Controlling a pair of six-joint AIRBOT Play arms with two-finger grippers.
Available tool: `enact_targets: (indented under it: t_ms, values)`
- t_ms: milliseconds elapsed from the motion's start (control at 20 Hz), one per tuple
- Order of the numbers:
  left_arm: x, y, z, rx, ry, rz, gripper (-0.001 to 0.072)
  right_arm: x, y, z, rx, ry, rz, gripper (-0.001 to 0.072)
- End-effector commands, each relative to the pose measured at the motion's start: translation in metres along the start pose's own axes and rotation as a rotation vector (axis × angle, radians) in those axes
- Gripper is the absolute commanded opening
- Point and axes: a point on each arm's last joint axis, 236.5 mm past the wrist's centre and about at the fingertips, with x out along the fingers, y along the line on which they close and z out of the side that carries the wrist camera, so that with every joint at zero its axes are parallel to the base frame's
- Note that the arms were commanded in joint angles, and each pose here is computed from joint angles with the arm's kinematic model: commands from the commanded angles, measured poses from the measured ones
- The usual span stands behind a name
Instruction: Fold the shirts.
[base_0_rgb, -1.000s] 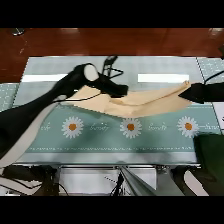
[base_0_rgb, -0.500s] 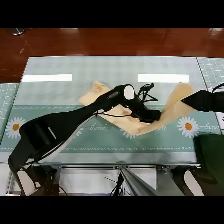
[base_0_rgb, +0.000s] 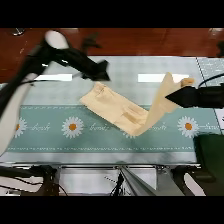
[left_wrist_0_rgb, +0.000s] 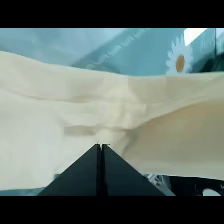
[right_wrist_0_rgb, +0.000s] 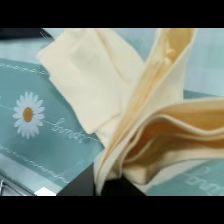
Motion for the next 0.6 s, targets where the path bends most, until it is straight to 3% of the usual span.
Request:
enact_targets:
  t_ms: [0, 200, 400, 500, 550]
  values:
    - [-0.129, 0.051, 0.006, -0.036, -0.238, 0.169, 0.0026, 0.045, 0.045, 0.016, -0.075, 0.04, 0.093, 0.0018]
    - [-0.212, 0.03, -0.05, 0.019, -0.501, 0.24, 0.0026, 0.135, 0.093, 0.043, -0.158, 0.135, 0.167, 0.0018]
    - [-0.188, 0.018, -0.146, 0.024, -0.505, 0.214, 0.0026, 0.24, 0.105, 0.053, -0.171, 0.208, 0.182, 0.0018]
    - [-0.168, 0.031, -0.178, -0.024, -0.511, 0.203, 0.0026, 0.283, 0.097, 0.052, -0.08, 0.244, 0.19, 0.002]
    - [-0.159, 0.04, -0.187, -0.053, -0.525, 0.199, 0.0026, 0.299, 0.098, 0.048, -0.029, 0.269, 0.223, 0.0155]
